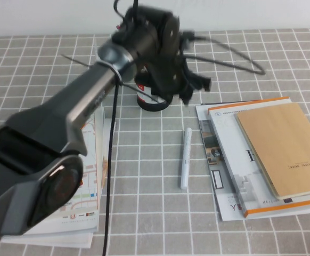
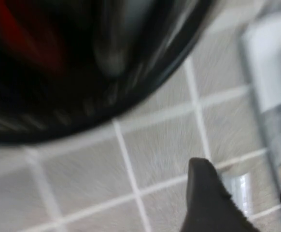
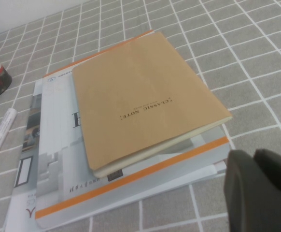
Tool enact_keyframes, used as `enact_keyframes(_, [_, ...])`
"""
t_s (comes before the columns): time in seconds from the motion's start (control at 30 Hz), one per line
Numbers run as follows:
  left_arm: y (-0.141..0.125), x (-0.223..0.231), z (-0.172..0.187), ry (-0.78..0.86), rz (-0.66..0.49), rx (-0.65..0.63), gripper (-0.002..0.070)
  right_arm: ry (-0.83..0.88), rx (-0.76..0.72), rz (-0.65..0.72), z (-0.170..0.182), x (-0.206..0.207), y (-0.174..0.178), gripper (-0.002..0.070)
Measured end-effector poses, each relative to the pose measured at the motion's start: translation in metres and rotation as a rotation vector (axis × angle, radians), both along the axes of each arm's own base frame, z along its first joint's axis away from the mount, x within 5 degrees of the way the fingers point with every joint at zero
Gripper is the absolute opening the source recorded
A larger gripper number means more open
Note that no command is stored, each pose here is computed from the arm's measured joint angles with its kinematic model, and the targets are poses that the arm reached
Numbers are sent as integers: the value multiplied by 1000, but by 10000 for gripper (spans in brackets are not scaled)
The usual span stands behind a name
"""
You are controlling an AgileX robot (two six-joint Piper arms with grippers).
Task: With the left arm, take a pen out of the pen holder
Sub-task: 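Take a marker out of the pen holder and lay it on the table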
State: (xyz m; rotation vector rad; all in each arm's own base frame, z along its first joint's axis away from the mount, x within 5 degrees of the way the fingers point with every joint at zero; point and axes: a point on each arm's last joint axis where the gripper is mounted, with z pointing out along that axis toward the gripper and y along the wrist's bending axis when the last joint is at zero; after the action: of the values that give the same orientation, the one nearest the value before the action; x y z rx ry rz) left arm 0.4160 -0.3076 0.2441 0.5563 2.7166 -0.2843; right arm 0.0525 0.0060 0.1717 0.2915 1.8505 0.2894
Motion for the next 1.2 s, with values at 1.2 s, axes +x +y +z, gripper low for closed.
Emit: enact_keyframes(1.2, [68, -177, 166, -667, -338, -109, 0, 0, 0, 0, 0, 0, 0, -13])
